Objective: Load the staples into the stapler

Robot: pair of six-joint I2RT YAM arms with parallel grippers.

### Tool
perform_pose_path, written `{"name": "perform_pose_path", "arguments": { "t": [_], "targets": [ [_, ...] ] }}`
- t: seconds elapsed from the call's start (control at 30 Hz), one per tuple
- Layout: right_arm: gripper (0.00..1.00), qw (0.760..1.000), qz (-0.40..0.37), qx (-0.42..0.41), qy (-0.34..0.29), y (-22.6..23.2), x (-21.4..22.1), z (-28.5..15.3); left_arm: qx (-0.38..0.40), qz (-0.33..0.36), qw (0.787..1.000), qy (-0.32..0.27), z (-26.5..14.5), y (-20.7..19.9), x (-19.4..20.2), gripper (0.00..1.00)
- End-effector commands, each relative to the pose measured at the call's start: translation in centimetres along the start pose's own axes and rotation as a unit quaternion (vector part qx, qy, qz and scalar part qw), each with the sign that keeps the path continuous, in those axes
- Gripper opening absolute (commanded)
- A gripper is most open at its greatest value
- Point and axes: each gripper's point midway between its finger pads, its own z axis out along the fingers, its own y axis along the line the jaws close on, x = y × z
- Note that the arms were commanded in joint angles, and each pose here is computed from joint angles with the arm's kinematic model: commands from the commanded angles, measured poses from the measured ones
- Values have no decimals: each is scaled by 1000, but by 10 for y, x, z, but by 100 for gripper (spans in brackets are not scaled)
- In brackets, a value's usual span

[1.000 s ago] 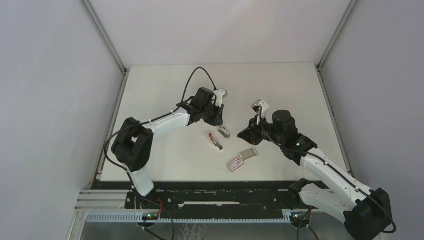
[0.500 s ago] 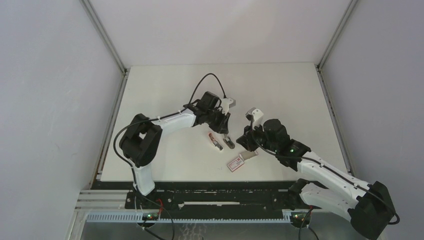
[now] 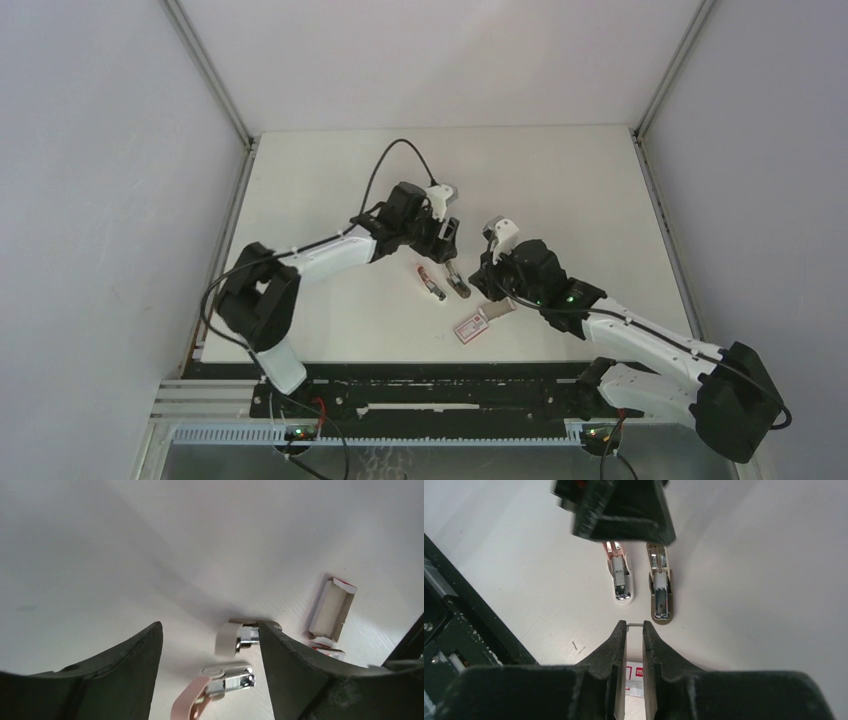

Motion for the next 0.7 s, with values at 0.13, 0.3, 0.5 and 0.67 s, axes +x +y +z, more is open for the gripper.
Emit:
{"name": "perform_pose_path", "arguments": {
  "t": [0.13, 0.3, 0.5, 0.67],
  "targets": [
    [11, 999, -33, 29, -18, -4, -4, 25, -186, -117, 947, -235, -105, 62, -44, 78],
    [11, 998, -47, 30, -11, -5, 0, 42, -259, -176, 911, -269, -140, 86, 6, 80],
    [11, 997, -73, 38, 9, -4, 9, 64, -306, -176, 885, -303, -170, 98, 43, 82],
    [10, 995, -87, 51, 17, -8, 15, 76, -319, -172, 873, -325, -184, 100, 45, 84]
  ]
}}
